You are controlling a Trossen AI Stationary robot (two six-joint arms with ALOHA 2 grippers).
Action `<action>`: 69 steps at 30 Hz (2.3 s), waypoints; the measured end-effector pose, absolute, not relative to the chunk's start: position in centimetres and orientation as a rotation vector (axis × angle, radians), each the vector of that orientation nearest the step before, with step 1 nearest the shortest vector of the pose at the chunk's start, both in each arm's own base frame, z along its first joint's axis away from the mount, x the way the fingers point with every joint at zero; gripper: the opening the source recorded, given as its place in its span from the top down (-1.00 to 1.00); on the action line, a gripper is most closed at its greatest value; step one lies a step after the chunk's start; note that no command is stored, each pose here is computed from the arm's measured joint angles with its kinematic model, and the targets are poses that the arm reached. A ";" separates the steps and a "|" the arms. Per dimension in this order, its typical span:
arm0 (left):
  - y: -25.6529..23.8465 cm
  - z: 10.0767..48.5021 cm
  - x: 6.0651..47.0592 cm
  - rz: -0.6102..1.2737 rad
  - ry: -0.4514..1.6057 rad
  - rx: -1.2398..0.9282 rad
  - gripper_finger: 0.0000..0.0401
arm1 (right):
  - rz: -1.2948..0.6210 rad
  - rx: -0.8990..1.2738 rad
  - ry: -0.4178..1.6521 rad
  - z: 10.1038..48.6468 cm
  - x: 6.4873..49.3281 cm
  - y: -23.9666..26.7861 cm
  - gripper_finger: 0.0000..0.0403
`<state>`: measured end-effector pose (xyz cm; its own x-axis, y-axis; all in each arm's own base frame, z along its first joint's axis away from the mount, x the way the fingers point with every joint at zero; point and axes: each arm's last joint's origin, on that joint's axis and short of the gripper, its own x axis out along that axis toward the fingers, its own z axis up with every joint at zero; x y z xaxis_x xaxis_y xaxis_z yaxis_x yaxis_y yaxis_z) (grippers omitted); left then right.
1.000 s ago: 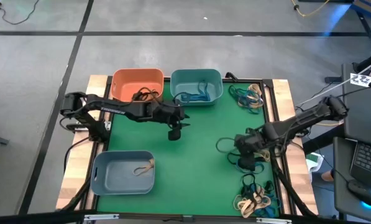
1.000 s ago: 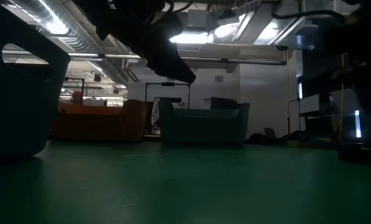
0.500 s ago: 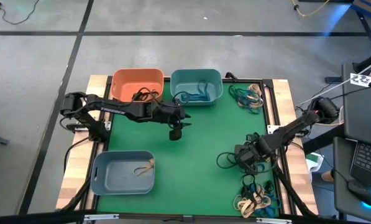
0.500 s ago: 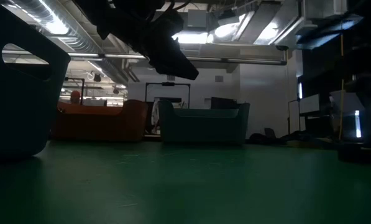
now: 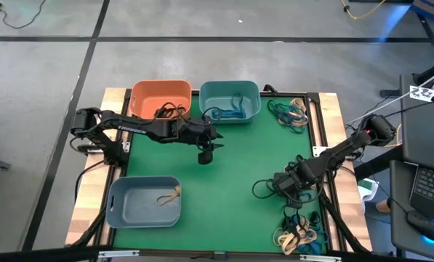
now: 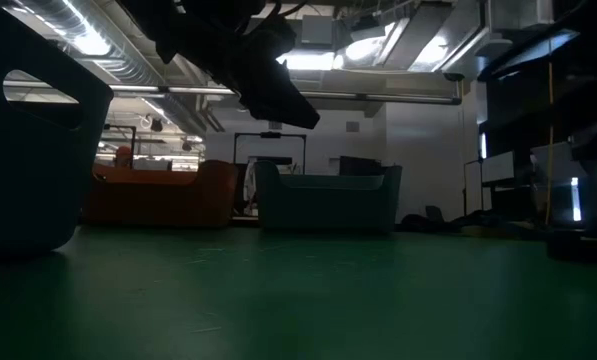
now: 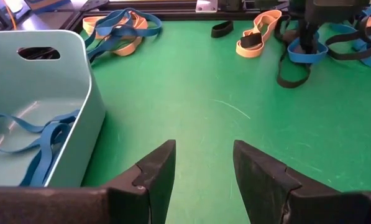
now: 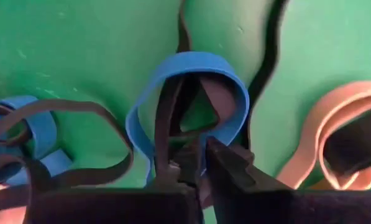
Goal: Sort rubber bands into baskets
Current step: Put the blue rubber band into the green bin
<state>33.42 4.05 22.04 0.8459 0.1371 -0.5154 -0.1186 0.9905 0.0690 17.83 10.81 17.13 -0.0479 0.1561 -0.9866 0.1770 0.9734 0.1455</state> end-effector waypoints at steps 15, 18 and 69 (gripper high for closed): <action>4.0 22.0 33.4 0.134 0.547 0.035 0.21 | -0.117 0.333 1.627 17.1 17.8 10.7 0.46; 4.0 22.0 33.4 0.134 0.547 0.036 0.21 | -0.100 0.269 1.609 17.1 17.8 10.7 0.46; 4.0 22.0 33.4 0.128 0.550 0.055 0.21 | -0.092 0.269 1.506 19.0 19.0 11.1 0.98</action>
<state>33.42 4.04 22.02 0.8447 0.1362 -0.5177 -0.1068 0.9905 0.0864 18.96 11.13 18.97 0.0676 0.1058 -0.9921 0.2256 0.9670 0.1185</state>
